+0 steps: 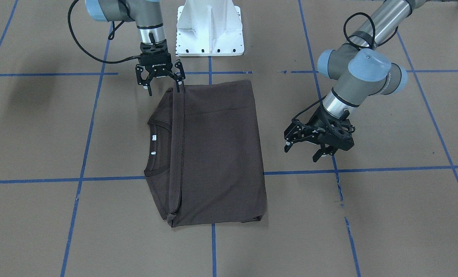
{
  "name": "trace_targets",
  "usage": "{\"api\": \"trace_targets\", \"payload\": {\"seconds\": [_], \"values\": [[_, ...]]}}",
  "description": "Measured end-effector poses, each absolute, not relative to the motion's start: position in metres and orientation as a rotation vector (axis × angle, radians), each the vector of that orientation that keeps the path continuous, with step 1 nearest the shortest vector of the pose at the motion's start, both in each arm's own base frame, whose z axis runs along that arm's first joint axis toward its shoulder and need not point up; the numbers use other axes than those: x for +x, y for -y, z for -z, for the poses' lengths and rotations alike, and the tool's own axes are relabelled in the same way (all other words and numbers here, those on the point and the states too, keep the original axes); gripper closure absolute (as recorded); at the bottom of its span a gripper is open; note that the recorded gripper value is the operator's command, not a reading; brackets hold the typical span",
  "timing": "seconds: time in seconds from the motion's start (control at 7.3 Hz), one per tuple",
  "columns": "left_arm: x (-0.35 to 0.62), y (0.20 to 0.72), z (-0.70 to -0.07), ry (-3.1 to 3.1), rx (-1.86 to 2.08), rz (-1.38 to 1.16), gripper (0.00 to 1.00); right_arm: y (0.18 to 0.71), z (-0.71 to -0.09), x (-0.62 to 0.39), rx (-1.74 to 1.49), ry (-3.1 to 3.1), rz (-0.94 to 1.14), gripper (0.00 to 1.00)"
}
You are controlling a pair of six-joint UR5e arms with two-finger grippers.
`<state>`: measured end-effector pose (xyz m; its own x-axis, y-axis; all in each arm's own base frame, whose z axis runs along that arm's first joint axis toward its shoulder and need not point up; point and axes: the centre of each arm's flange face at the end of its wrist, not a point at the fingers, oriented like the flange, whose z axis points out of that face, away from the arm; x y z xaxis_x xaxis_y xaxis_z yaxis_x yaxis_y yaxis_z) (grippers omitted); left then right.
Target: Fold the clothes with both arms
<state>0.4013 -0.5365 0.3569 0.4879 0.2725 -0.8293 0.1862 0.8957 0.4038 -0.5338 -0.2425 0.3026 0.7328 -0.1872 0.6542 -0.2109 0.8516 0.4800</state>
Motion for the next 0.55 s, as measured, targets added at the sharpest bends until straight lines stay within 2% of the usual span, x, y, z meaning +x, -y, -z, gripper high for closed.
{"api": "trace_targets", "payload": {"seconds": [0.14,0.55], "values": [[0.401,0.536,-0.358,-1.069,0.481,-0.054,0.00,0.223,-0.301,-0.544,0.595,0.751,0.034,0.44],[0.401,0.536,-0.360,-1.067,0.479,-0.054,0.00,0.181,-0.299,-0.561,0.664,0.730,0.139,0.45]]}}
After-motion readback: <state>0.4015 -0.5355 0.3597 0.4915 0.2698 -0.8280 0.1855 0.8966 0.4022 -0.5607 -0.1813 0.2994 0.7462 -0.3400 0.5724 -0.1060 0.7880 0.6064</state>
